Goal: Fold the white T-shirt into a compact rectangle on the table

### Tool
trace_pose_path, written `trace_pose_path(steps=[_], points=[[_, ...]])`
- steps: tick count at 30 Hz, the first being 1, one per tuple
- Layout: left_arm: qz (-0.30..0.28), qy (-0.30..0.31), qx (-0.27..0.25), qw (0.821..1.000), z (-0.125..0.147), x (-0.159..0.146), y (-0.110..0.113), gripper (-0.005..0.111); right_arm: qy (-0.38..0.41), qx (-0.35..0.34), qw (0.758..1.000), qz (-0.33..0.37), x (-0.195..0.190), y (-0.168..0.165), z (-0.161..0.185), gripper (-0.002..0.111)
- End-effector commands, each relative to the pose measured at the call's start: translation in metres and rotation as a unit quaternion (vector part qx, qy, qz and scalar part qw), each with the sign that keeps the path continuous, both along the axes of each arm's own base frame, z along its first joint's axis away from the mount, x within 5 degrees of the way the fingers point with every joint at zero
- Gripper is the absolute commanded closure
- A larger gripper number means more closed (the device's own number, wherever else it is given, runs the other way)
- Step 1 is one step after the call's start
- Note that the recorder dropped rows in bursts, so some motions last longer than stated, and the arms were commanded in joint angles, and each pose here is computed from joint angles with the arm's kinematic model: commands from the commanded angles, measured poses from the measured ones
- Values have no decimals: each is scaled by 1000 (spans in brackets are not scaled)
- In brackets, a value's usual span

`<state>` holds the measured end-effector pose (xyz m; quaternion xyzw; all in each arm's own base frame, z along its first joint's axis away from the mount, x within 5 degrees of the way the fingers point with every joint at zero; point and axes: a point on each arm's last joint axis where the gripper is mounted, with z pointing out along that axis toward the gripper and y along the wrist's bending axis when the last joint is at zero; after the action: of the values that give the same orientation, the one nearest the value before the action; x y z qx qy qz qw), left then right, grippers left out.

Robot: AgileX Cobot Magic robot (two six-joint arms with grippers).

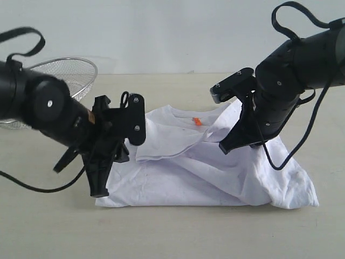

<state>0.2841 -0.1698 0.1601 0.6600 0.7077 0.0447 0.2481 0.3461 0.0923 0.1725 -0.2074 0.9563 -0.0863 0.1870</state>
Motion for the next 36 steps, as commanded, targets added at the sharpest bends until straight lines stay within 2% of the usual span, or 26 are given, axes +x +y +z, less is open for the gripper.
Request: trace_pose_path(steps=[1, 3, 7, 13, 16, 22, 25, 30, 36], points=[[-12, -100, -33, 994, -10, 0, 4, 102, -9, 0, 1000, 5, 1, -1, 2, 109], [-3, -115, -51, 992, -8, 3, 2, 102, -10, 0, 1000, 6, 1, -1, 2, 109], [65, -100, -101, 988, -4, 6, 1, 102, -10, 1, 1000, 5, 1, -1, 2, 109], [88, -88, -114, 986, -5, 5, 1, 101, -14, 4, 1000, 5, 2, -1, 2, 109], [94, -85, -118, 985, -5, 5, 0, 90, -16, 5, 1000, 5, 2, 0, 2, 109], [137, -19, -101, 985, -12, -3, 4, 53, -16, 5, 1000, 4, 2, -1, 2, 109], [135, -32, -113, 984, -10, -1, 2, 42, -20, 8, 1000, 5, 3, 0, 3, 109], [114, -54, -133, 983, -9, -3, -11, 41, -26, 12, 1000, 6, 4, 1, 3, 109], [105, -39, -115, 987, -29, -2, -15, 43, -25, 11, 1000, 6, 4, 1, 3, 109]])
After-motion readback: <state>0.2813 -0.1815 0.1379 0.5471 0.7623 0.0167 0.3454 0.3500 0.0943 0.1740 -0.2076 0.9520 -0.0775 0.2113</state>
